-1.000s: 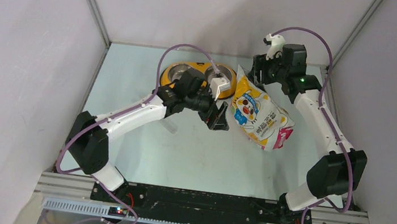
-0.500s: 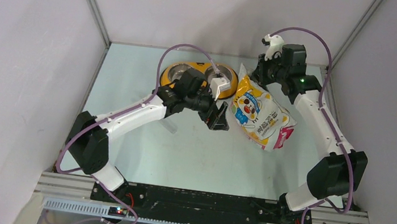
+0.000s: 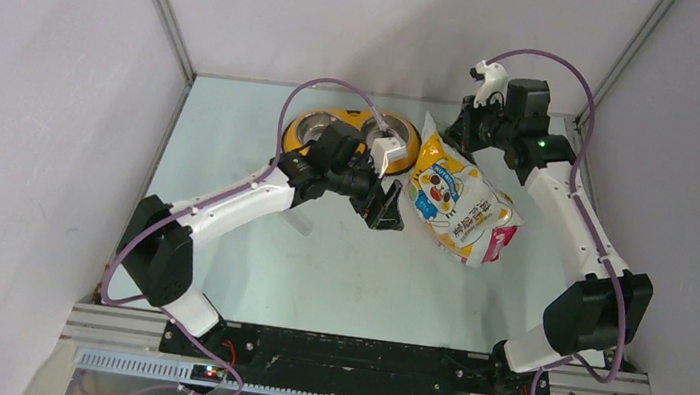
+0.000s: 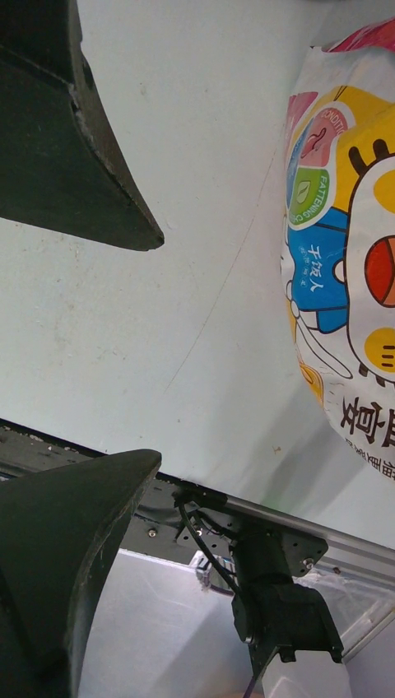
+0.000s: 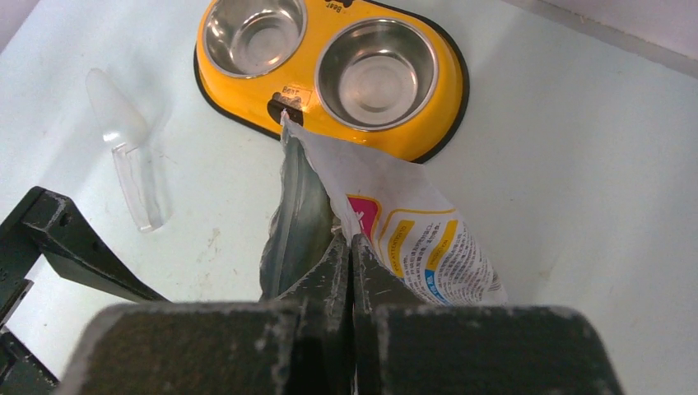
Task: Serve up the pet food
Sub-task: Open the pet food bag at the center of the board.
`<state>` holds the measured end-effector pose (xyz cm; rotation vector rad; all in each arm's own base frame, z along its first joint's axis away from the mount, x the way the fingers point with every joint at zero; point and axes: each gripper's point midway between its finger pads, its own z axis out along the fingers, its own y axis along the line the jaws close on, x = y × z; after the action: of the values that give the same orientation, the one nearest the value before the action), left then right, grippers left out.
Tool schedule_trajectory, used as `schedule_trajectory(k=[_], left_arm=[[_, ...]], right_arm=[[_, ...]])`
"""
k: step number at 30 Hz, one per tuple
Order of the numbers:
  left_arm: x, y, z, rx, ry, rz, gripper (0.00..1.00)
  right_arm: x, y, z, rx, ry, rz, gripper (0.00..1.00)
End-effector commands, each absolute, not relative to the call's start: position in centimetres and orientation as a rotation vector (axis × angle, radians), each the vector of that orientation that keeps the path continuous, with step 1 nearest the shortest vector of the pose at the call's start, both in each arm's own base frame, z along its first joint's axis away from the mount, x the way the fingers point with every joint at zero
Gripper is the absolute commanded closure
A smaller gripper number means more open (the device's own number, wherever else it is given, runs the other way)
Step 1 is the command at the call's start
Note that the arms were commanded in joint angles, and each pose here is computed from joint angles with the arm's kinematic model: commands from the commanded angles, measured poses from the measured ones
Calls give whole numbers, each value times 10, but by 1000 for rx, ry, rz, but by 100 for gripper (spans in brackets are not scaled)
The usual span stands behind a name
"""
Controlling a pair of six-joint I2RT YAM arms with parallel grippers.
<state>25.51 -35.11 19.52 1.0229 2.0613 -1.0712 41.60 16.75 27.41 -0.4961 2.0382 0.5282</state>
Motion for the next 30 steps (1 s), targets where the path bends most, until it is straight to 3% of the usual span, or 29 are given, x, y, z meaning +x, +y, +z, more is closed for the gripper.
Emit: schedule_trajectory(k=[1, 13, 15, 16, 18, 21, 30], left_arm=[[255, -359, 216, 1034, 1998, -1092, 2], [256, -359, 214, 1035, 2002, -1093, 2], [255, -359, 215, 1037, 1999, -1091, 2], [255, -358, 216, 1037, 1996, -1089, 2], [255, -358, 216, 1037, 1995, -1088, 2], [255, -358, 215, 1037, 2000, -1090, 2], [256, -359, 211, 1037, 2008, -1086, 2]], right_arm=[[413, 168, 312, -467, 1931, 577, 100], [415, 164, 306, -471, 1952, 566, 99], [415, 165, 302, -482, 1966, 568, 82], [416, 166, 301, -484, 1973, 571, 62], [416, 166, 298, -511, 1987, 564, 45], [417, 164, 295, -519, 2008, 545, 36], [419, 150, 289, -531, 2090, 486, 33]])
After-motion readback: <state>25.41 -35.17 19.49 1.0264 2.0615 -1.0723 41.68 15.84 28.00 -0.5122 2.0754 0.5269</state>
